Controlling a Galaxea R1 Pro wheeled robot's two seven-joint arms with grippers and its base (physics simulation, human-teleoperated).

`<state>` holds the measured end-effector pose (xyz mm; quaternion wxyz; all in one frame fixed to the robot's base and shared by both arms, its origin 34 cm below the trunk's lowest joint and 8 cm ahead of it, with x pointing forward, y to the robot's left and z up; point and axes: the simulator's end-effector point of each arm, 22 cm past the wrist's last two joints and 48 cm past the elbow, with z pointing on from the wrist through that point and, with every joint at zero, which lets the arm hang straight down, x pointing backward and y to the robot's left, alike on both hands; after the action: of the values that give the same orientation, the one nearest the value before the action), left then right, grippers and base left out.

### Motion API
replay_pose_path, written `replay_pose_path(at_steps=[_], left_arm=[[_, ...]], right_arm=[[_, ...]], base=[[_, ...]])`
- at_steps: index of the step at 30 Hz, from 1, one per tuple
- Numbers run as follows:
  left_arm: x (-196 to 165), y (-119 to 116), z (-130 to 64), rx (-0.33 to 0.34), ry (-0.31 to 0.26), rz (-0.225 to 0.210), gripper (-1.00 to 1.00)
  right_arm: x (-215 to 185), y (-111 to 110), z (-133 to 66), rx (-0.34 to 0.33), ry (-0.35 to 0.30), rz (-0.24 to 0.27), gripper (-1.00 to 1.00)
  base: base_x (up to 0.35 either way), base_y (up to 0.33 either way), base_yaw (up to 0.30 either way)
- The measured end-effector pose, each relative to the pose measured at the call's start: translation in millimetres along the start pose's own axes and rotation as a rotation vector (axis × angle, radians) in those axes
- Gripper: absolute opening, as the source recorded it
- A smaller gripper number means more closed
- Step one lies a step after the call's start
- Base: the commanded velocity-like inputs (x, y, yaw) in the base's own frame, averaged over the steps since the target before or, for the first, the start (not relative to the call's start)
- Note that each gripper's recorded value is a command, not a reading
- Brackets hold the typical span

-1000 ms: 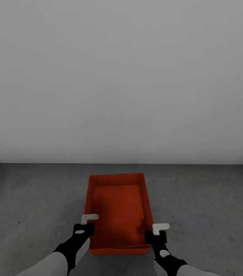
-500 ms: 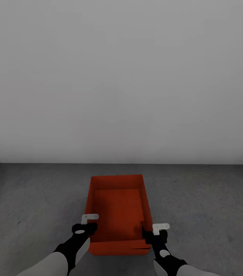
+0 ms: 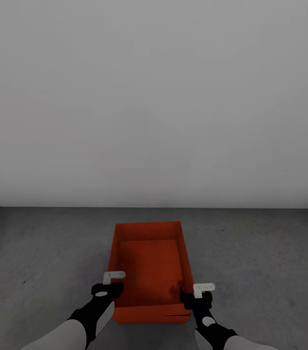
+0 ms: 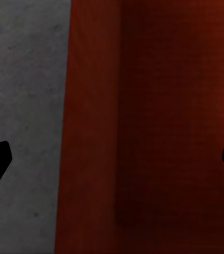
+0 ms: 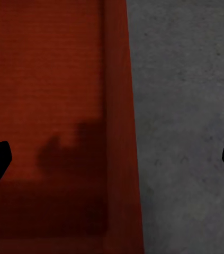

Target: Move the two storage containers from the living room to the garage. In the garage, place one container on the floor and stack the other container on top of it (either order is fine).

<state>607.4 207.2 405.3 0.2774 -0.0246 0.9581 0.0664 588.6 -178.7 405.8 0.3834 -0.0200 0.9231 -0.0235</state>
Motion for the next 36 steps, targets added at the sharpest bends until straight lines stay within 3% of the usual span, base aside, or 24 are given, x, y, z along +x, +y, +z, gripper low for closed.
replay_pose_path(at_steps=[10,36], left_arm=[[0,-1,-0.1,0.001,0.0,-0.001,1.0],[-33,5,-38.9,0.001,-0.002,-0.003,1.0]], right_arm=[[0,0,0.0,0.0,0.0,0.001,1.0],[-40,-3,-31.2,0.001,0.002,0.003,1.0]], base=[[0.0,0.0,0.0],[0.0,0.0,0.0]])
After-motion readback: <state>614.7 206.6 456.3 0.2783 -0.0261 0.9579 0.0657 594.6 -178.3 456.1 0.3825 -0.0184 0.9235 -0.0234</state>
